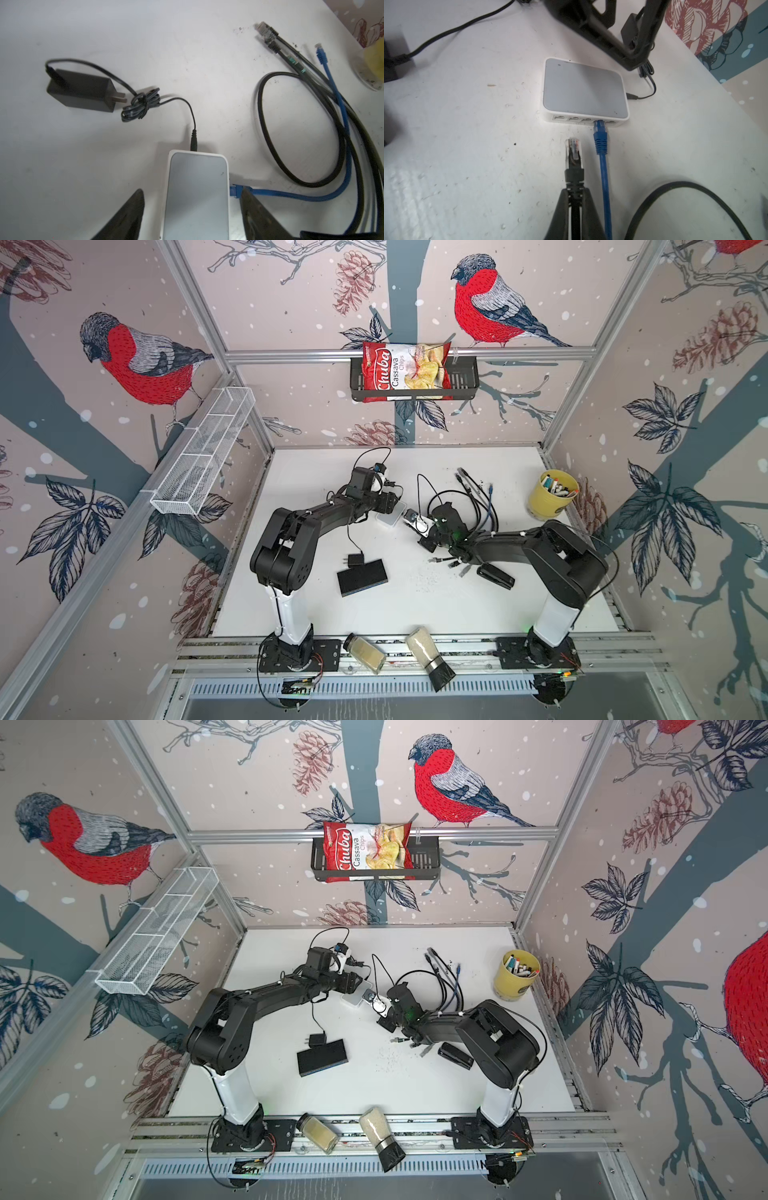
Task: Insert the plug into the switch port
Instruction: 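Carry the black plug to the router with right gripper while left grasps router, then push the black plug into the router port beside the blue plug with the right gripper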
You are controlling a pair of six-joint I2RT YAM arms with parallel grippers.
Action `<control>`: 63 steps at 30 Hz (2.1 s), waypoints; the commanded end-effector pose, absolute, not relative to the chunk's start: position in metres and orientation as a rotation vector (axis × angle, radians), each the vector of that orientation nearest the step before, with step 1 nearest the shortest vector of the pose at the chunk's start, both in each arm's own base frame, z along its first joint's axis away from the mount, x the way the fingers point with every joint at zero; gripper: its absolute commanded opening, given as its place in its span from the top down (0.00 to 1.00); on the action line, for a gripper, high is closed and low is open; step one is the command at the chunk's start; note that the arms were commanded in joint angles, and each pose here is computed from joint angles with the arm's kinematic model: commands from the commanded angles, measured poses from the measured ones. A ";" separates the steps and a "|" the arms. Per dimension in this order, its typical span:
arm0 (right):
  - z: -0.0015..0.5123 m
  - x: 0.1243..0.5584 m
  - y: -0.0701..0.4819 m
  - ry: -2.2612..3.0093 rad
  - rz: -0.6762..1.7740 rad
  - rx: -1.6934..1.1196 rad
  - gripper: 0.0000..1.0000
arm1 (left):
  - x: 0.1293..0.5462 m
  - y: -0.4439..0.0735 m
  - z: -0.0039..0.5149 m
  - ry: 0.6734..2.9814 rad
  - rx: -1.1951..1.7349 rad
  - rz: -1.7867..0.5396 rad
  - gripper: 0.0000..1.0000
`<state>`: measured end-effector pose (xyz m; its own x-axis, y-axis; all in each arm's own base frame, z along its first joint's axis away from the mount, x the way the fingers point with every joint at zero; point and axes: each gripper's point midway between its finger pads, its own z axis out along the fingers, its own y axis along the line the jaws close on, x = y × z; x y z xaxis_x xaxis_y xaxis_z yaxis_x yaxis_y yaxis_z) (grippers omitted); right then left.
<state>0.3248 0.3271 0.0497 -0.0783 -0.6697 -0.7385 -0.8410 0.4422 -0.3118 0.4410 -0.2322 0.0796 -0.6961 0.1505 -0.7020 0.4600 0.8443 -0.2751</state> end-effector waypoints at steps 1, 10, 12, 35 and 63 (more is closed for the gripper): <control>0.049 0.335 0.333 1.813 0.224 -1.235 1.00 | 0.436 -0.236 0.068 2.367 0.415 -0.625 0.32; 0.041 0.346 0.342 1.797 0.186 -1.180 1.00 | 0.427 -0.243 0.056 2.379 0.413 -0.708 0.36; 0.040 0.347 0.342 1.793 0.177 -1.170 1.00 | 0.425 -0.244 0.054 2.380 0.411 -0.716 0.37; 0.050 0.338 0.350 1.724 0.281 -1.106 1.00 | 0.409 -0.256 0.037 2.418 0.477 -0.751 0.38; 0.055 0.330 0.348 1.685 0.259 -1.012 1.00 | 0.397 -0.258 0.031 2.446 0.513 -0.766 0.40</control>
